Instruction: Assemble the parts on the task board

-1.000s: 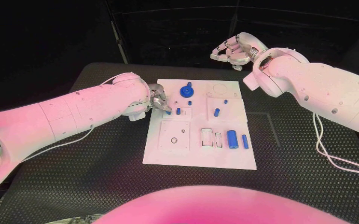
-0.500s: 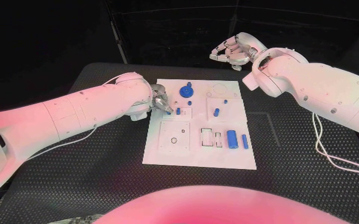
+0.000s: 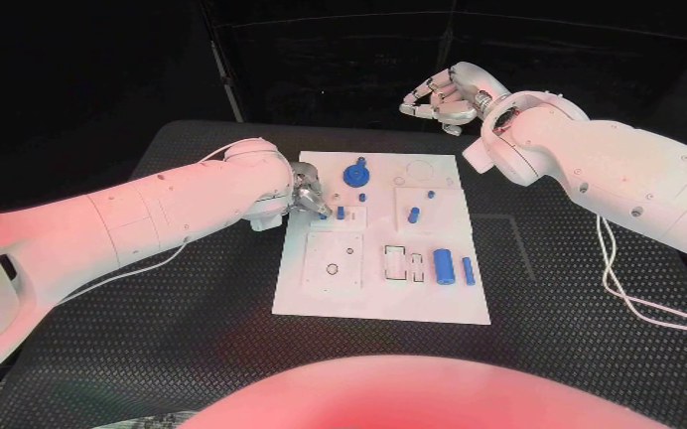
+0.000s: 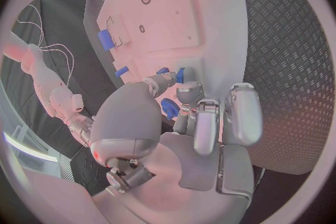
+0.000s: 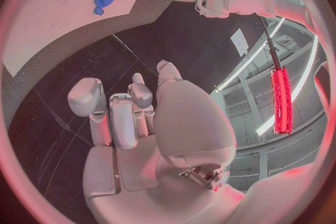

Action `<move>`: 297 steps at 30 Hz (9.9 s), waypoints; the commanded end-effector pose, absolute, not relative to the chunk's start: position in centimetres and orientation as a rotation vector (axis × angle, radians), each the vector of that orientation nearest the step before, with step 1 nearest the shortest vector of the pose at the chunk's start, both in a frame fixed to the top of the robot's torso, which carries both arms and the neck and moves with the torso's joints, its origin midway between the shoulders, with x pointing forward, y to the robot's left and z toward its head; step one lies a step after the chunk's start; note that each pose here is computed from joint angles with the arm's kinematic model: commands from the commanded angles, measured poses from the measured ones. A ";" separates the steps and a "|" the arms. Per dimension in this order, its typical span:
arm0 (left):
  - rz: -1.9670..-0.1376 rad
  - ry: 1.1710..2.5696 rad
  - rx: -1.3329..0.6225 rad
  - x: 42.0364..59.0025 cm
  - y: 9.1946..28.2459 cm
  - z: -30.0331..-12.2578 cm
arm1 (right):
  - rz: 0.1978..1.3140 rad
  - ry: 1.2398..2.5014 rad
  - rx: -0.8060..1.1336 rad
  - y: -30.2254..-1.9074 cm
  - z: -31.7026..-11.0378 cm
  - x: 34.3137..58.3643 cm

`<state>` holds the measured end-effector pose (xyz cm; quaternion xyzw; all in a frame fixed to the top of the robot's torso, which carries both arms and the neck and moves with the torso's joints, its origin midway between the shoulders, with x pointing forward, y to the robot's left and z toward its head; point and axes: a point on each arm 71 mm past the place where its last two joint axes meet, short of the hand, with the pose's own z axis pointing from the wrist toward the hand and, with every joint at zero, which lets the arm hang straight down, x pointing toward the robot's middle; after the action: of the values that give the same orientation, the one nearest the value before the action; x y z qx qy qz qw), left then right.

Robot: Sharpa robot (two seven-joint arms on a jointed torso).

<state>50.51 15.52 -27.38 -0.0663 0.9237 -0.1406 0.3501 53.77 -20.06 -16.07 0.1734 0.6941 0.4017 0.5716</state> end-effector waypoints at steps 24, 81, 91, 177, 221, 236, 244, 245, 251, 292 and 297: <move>-0.377 2.326 -0.245 50.5 16.6 -27.3 | 0.952 1.622 0.396 -20.0 -15.9 53.8; -0.697 1.888 0.336 52.9 9.3 -26.9 | 0.966 1.633 0.395 -19.3 -16.3 53.8; -0.684 1.920 0.340 52.9 9.3 -27.6 | 0.968 1.634 0.394 -19.3 -16.3 53.8; -0.723 1.890 0.316 52.9 9.1 -28.0 | 0.974 1.640 0.391 -19.0 -16.3 53.8; -0.736 1.885 0.092 53.2 15.9 -25.0 | 0.964 1.642 0.396 -19.5 -16.5 53.8; -0.713 1.957 0.093 53.3 15.4 -26.3 | 0.965 1.643 0.396 -19.4 -16.5 53.8; -0.718 1.975 0.098 53.1 15.1 -26.8 | 0.966 1.643 0.395 -19.4 -16.5 53.8; -0.717 1.975 0.101 53.1 15.1 -26.9 | 0.966 1.643 0.395 -19.4 -16.5 53.8; -0.704 1.978 0.111 53.1 15.1 -27.1 | 0.966 1.643 0.395 -19.4 -16.5 53.8; -0.695 2.001 0.114 52.9 15.2 -27.8 | 0.962 1.644 0.398 -19.5 -16.6 53.8; -0.692 1.988 0.107 52.9 15.3 -27.8 | 0.960 1.643 0.399 -19.6 -16.6 53.9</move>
<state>52.87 15.28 -27.89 0.0442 0.8216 -0.2862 0.4911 53.84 -19.62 -16.76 0.1721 0.6997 0.4045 0.5633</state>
